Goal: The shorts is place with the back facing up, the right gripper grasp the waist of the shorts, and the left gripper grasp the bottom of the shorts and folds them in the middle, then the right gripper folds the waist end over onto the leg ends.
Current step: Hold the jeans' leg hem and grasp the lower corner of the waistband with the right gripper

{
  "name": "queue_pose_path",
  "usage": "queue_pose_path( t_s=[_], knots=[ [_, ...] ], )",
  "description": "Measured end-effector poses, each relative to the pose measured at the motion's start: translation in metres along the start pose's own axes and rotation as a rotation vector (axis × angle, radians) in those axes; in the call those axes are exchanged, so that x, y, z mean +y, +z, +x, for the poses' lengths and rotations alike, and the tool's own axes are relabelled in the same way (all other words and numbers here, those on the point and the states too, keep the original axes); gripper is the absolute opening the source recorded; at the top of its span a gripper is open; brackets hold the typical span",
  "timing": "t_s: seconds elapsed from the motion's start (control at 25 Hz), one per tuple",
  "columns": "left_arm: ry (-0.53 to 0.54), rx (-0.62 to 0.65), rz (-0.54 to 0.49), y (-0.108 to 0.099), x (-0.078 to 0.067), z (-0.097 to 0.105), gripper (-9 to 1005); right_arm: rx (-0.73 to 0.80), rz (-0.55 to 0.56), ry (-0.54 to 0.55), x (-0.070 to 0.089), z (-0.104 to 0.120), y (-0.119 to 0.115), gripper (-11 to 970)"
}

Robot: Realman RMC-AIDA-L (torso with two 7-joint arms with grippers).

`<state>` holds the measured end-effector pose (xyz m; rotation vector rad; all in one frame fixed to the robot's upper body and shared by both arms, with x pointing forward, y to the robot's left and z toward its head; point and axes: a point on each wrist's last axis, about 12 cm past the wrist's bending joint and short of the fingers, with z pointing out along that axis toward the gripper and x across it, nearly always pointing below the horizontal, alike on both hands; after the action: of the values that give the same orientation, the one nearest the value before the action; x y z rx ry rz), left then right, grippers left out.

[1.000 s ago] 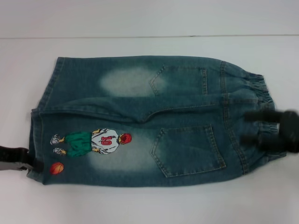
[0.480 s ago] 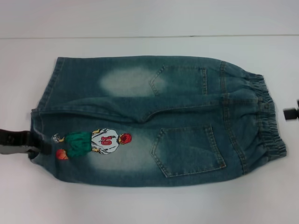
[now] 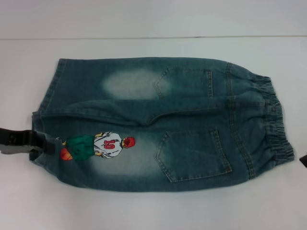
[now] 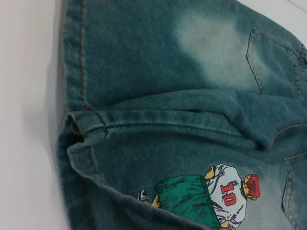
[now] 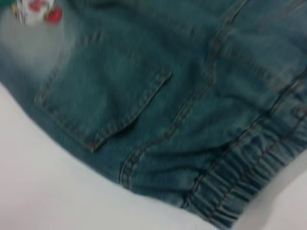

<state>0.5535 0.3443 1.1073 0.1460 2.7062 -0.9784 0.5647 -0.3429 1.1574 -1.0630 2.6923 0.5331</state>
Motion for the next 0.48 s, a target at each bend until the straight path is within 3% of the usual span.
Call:
queue_pose_path(
  t_s=[0.48],
  knots=[
    [0.007,-0.02,0.018,0.001,-0.002,-0.002,32,0.115,0.007,-0.097,0.01,-0.019,0.019,941]
  ],
)
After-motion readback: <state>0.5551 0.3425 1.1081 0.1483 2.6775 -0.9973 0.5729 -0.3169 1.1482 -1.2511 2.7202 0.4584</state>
